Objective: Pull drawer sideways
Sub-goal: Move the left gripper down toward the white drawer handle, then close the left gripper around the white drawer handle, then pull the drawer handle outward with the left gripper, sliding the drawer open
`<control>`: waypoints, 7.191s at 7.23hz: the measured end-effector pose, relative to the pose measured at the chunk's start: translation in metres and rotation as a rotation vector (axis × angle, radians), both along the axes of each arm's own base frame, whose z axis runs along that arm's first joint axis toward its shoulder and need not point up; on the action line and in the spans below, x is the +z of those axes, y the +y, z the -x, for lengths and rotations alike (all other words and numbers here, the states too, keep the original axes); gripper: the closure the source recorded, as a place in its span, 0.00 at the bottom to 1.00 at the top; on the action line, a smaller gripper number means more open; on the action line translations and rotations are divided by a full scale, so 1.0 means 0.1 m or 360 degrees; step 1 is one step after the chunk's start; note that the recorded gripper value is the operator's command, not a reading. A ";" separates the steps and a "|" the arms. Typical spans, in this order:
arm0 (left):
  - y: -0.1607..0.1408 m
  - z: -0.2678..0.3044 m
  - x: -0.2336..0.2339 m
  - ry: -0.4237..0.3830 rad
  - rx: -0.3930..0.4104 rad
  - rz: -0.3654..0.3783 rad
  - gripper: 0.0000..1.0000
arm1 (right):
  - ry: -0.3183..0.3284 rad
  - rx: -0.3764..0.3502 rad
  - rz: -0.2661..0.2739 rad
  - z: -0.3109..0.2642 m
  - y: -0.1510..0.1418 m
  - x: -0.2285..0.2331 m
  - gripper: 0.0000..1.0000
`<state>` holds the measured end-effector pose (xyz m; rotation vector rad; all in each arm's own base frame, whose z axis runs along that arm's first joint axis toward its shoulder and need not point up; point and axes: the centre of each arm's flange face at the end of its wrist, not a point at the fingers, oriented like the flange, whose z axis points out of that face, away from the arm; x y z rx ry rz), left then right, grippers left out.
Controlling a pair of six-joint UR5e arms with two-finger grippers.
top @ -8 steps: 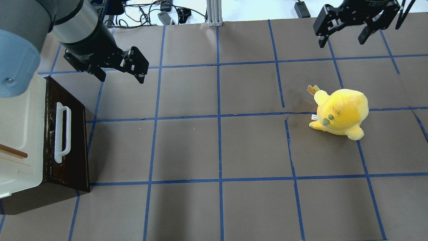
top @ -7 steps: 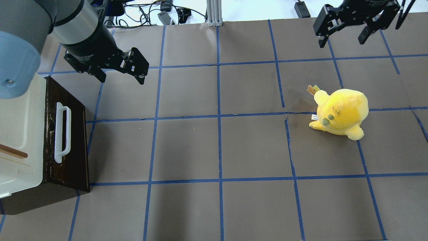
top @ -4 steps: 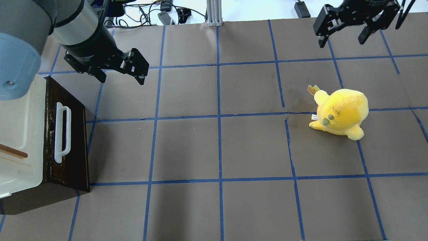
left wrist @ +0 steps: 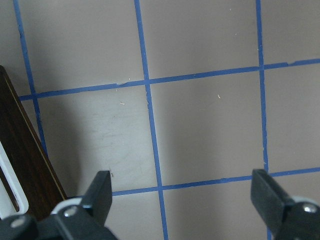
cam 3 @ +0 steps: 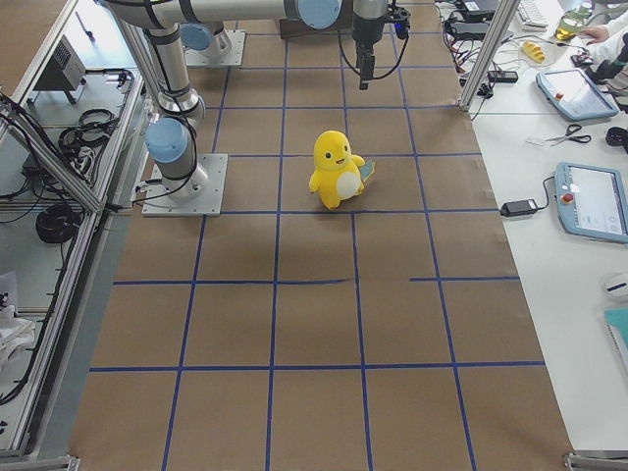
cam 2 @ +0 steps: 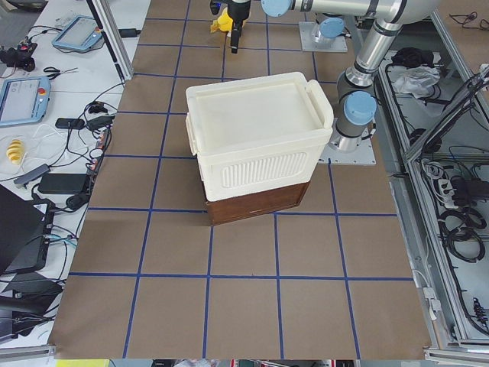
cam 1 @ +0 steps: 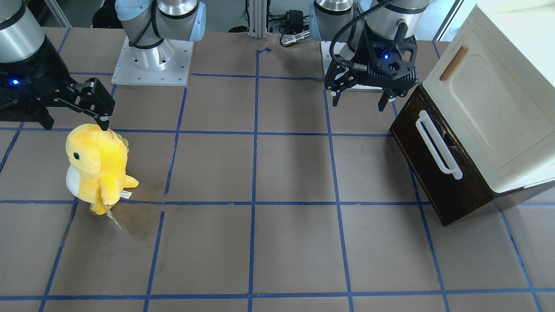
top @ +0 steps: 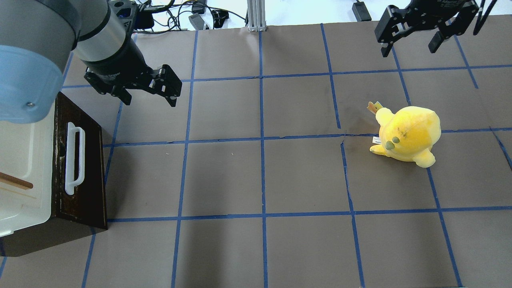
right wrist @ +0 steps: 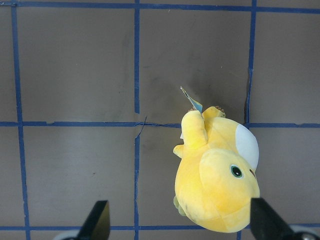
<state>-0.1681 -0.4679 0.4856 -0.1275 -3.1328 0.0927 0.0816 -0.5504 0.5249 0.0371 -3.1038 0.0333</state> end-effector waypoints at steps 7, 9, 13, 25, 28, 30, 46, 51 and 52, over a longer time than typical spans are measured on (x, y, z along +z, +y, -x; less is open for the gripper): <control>-0.17 -0.30 -2.04 -0.1195 0.0134 -0.0411 0.00 | 0.0000 0.0000 -0.0001 0.00 0.00 0.00 0.00; -0.14 -0.40 -2.42 -0.1658 0.0034 -0.0382 0.00 | 0.0000 0.0000 -0.0001 0.00 0.00 0.00 0.00; -0.22 -0.51 -2.82 -0.2056 -0.0166 -0.0389 0.00 | -0.0001 0.0000 0.0000 0.00 0.00 0.00 0.00; -0.34 -0.95 -2.90 -0.2164 -0.0178 -0.0491 0.95 | 0.0000 0.0000 0.0000 0.00 0.00 0.00 0.00; -0.34 -0.95 -2.91 -0.2150 -0.0175 -0.0501 0.95 | -0.0001 0.0000 0.0000 0.00 0.00 0.00 0.00; -0.34 -0.94 -2.93 -0.2146 -0.0176 -0.0506 0.95 | 0.0000 0.0000 0.0000 0.00 0.00 0.00 0.00; -0.41 -0.54 -2.92 -0.2137 -0.0242 -0.0408 1.00 | 0.0000 0.0000 0.0000 0.00 0.00 0.00 0.00; -0.42 -0.31 -2.93 -0.2148 -0.0303 -0.0361 1.00 | 0.0000 0.0000 -0.0001 0.00 0.00 0.00 0.00; -0.42 -0.26 -2.92 -0.2150 -0.0318 -0.0355 1.00 | 0.0000 0.0000 0.0000 0.00 0.00 0.00 0.00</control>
